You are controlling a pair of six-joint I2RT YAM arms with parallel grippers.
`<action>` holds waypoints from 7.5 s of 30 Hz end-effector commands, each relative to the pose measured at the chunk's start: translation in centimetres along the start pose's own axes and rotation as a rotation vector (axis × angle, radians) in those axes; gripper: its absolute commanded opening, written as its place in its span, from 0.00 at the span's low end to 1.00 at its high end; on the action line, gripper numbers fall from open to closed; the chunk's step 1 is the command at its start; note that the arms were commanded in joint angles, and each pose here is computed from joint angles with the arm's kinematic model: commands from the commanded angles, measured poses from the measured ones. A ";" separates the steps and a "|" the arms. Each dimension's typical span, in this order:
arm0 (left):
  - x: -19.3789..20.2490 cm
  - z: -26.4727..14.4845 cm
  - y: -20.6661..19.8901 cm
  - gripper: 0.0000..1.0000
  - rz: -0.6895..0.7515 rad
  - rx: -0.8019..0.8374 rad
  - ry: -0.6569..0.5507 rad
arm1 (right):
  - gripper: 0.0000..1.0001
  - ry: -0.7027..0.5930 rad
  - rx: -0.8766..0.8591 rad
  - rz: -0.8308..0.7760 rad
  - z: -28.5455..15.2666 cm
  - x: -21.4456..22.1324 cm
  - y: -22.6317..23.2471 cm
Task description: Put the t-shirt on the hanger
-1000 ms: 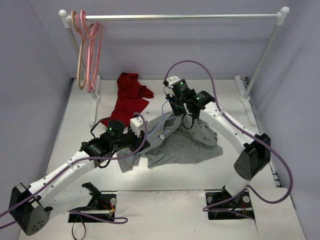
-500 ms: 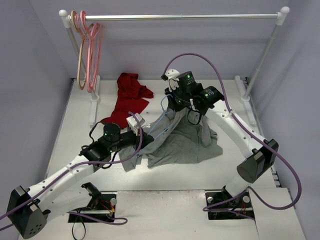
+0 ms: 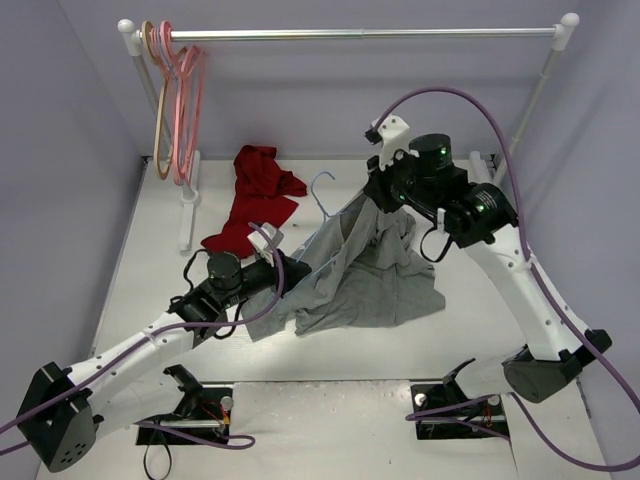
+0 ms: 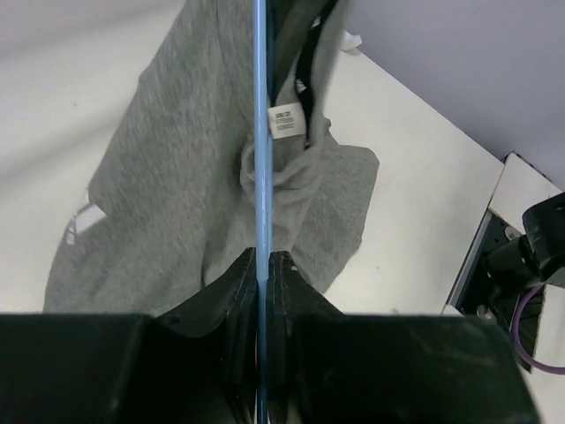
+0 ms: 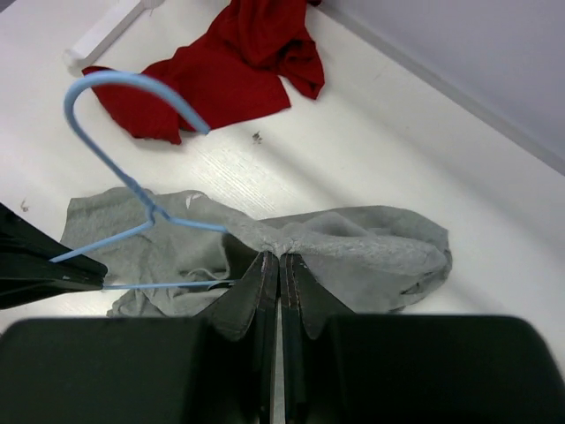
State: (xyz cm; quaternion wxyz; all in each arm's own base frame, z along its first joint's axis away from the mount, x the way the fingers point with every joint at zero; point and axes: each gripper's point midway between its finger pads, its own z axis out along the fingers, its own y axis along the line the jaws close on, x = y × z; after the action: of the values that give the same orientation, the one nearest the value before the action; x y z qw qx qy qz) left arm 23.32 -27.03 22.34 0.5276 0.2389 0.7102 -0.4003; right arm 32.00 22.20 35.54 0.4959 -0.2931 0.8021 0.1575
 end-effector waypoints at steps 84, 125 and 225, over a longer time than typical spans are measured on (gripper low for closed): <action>-10.2 4.3 -6.0 0.00 0.005 0.209 -0.310 | 0.65 -0.057 0.072 -0.408 -1.1 -0.4 -6.3; -17.6 2.4 2.1 0.66 0.159 -0.381 -0.203 | 0.00 -0.227 0.194 -0.554 -1.7 0.5 -7.0; 3.6 15.5 0.1 0.39 -0.409 -0.516 0.073 | 0.00 -0.188 0.292 -0.323 0.7 4.5 -8.0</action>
State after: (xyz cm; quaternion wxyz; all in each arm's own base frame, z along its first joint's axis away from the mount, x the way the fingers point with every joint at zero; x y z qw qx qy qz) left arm 29.74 -39.05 13.07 0.4310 -0.0112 0.8639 -0.2603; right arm 35.71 14.52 28.22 0.5786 -0.3387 0.7417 -0.0192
